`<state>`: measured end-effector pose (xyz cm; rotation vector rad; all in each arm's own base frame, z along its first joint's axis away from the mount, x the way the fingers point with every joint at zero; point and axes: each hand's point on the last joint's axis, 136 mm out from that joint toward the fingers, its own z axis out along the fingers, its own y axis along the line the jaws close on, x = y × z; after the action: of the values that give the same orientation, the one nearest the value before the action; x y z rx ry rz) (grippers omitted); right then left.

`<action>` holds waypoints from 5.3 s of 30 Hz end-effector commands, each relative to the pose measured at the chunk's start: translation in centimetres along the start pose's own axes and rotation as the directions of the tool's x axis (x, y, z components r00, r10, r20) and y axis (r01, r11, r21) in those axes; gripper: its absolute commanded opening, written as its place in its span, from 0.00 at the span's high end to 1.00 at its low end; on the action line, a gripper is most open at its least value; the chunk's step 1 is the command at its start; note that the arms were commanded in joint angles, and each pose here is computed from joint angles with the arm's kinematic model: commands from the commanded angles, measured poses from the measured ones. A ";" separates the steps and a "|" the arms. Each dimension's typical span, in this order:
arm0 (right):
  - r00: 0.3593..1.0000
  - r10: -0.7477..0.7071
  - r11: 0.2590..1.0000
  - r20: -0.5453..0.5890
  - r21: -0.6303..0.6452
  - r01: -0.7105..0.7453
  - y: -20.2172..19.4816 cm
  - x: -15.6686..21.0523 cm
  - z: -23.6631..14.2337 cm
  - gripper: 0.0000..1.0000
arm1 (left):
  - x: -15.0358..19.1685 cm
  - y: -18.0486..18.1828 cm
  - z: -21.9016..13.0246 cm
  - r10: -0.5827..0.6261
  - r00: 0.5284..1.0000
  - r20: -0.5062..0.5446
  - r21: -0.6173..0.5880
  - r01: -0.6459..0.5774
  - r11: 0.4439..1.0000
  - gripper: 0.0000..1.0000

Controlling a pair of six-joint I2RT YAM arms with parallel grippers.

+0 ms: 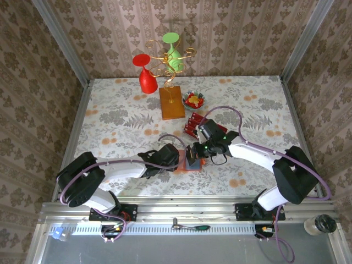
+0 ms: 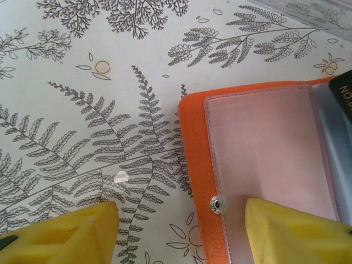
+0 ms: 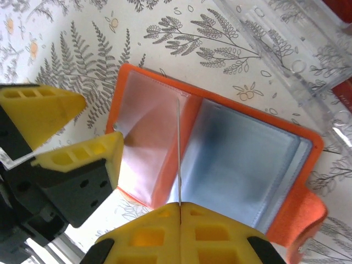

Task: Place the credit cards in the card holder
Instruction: Insert the credit card into the card slot.

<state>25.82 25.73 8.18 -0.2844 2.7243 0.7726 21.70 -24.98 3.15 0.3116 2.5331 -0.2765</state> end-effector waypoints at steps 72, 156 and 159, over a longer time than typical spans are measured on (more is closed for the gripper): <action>0.927 0.243 0.950 0.284 -0.264 -0.168 1.2 -1.0 -0.1 1.00 | 2.6 1.2 0.2 -0.024 0.999 -0.048 -0.083 0.020 0.996 0.35; 0.944 0.281 0.960 0.173 -0.057 -0.275 -3.2 4.5 4.3 1.00 | 2.8 1.2 0.3 -0.027 0.999 -0.044 -0.082 0.023 0.996 0.35; 0.947 0.278 0.960 0.162 -0.047 -0.274 -3.2 4.6 4.4 1.00 | 2.8 1.2 0.4 -0.026 0.999 -0.044 -0.084 0.022 0.996 0.35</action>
<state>24.46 26.01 3.09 0.1702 2.5404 0.9637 20.77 -24.24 2.02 0.2492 2.5536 -0.2069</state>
